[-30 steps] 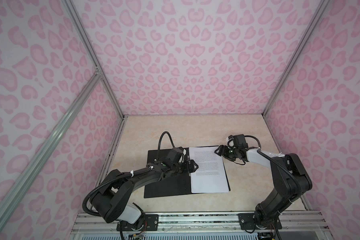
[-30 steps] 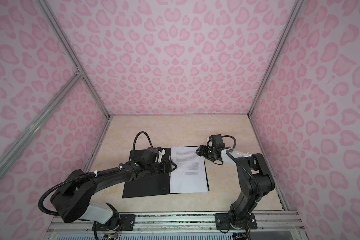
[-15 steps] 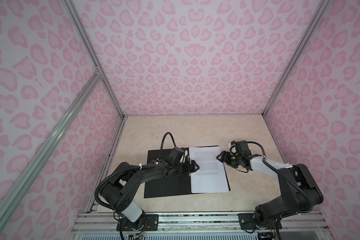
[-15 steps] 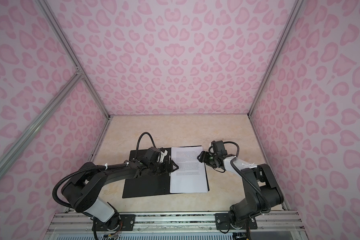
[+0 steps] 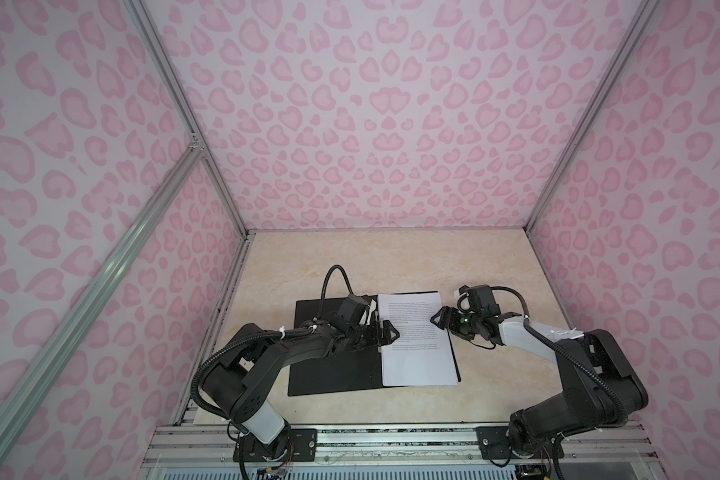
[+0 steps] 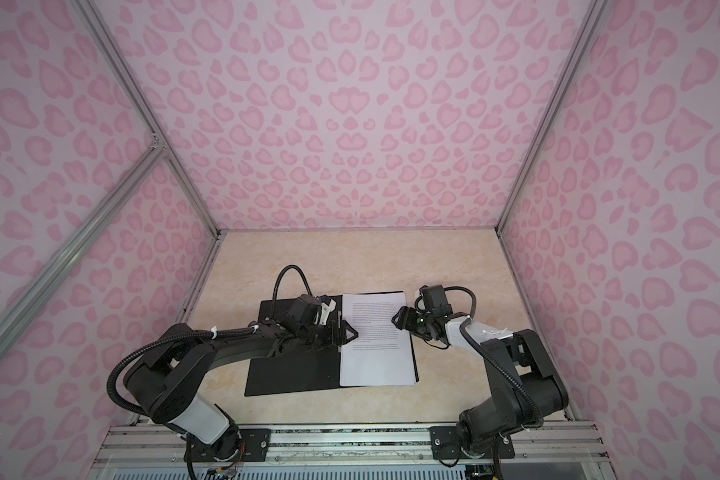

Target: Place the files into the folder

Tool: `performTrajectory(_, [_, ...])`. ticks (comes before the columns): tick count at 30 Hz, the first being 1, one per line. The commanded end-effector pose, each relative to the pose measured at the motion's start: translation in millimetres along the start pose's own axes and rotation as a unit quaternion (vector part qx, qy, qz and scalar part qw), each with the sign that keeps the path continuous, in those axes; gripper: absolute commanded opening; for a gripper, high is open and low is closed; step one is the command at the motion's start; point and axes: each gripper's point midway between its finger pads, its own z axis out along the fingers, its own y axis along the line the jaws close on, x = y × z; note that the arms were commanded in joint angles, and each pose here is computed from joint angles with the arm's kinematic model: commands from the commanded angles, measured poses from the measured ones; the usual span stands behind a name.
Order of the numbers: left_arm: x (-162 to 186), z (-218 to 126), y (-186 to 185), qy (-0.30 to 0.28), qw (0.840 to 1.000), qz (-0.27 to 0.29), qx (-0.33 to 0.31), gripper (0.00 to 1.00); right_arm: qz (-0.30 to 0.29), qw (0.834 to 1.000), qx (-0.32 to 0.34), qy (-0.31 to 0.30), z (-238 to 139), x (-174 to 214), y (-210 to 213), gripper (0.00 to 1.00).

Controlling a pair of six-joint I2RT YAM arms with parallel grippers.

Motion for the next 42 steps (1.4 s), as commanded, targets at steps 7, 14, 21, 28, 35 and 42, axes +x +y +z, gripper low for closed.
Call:
performTrajectory(7, [10.7, 6.1, 16.8, 0.02, 0.999, -0.007, -0.026, 0.97, -0.005, 1.0, -0.001, 0.003, 1.7, 2.8, 1.4, 0.74])
performTrajectory(14, [10.6, 7.6, 17.5, 0.021, 0.999, -0.007, -0.026, 0.98, -0.016, 1.0, 0.004, 0.004, -0.2, 2.4, 4.4, 0.74])
performTrajectory(21, [12.1, 7.6, 18.9, 0.022, 0.999, -0.008, -0.027, 0.98, -0.019, 1.0, 0.009, 0.006, 2.3, 3.9, 2.2, 0.74])
performTrajectory(28, [11.7, 7.3, 18.4, 0.022, 0.999, -0.008, -0.028, 0.98, -0.02, 0.999, 0.027, 0.016, 12.0, 4.6, -8.2, 0.75])
performTrajectory(35, [13.1, 7.0, 21.5, 0.024, 0.999, -0.007, -0.033, 0.98, -0.024, 0.999, 0.041, 0.019, 18.0, 2.2, -13.4, 0.75])
performTrajectory(42, [12.0, 8.9, 24.6, 0.026, 0.999, -0.01, -0.038, 0.98, -0.038, 0.998, 0.045, 0.015, 14.7, -7.2, -9.4, 0.77])
